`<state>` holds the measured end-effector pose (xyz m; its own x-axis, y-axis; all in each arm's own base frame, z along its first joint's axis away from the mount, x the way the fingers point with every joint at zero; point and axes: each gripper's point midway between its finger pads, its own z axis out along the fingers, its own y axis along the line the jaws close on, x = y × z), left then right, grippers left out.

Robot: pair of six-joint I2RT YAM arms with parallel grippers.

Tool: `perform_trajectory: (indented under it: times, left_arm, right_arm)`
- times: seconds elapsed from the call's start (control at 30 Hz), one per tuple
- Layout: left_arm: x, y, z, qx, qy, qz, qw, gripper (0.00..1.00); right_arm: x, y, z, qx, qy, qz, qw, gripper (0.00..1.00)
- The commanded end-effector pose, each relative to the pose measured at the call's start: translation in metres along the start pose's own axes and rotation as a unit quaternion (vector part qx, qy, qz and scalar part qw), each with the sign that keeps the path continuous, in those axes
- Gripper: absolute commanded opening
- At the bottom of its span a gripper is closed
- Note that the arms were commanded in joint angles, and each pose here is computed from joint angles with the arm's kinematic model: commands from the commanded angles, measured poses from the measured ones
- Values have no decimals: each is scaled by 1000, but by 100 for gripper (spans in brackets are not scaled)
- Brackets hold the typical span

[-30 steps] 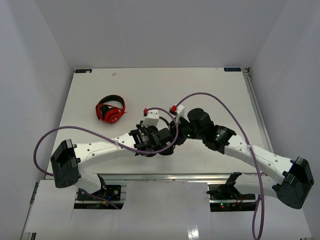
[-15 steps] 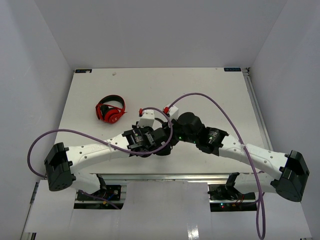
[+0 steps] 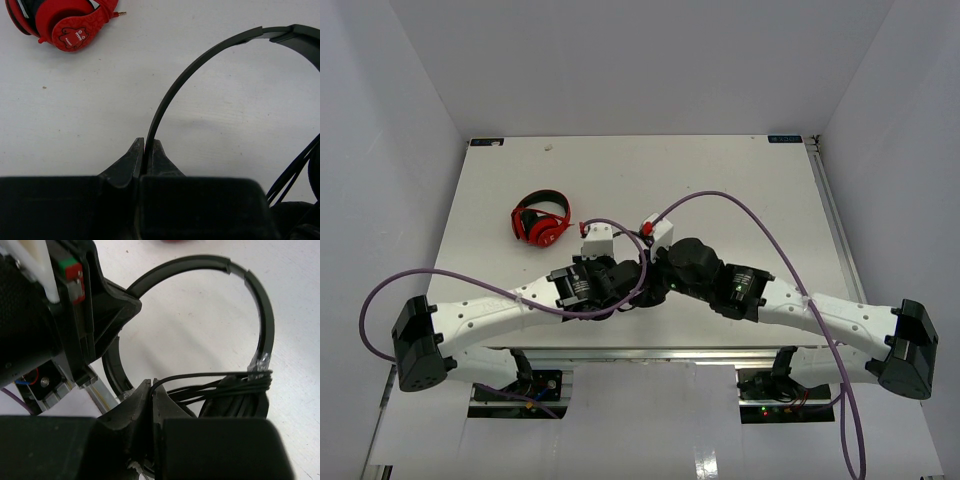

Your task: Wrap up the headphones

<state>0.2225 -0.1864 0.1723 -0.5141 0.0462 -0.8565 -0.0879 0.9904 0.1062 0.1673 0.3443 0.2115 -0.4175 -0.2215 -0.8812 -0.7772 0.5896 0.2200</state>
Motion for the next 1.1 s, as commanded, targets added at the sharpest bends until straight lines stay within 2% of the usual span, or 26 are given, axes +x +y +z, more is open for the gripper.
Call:
perform_trajectory:
  times: [0.0, 0.13, 0.23, 0.33, 0.77, 1.07]
  left_arm:
    - [-20, 0, -4, 17, -41, -150, 988, 0]
    - [-16, -8, -5, 45, -32, -198, 979, 0]
    - [-16, -15, -6, 54, -22, -209, 976, 0]
    - [-19, -17, -8, 52, -17, -219, 974, 0]
    - [-18, -15, -6, 42, -20, -227, 973, 0]
    - [-21, -9, -9, 42, -25, -229, 972, 0]
  right_arm:
    - [-32, 10, -9, 17, -60, 6, 998, 9]
    - [-41, 4, -9, 48, -86, 12, 995, 8]
    - [-39, 2, -8, 57, -92, 10, 994, 8]
    - [-36, 1, -9, 65, -92, 7, 994, 13]
    - [-40, -6, -17, 98, -101, 4, 990, 27]
    - [-43, -6, -25, 99, -106, 5, 989, 31]
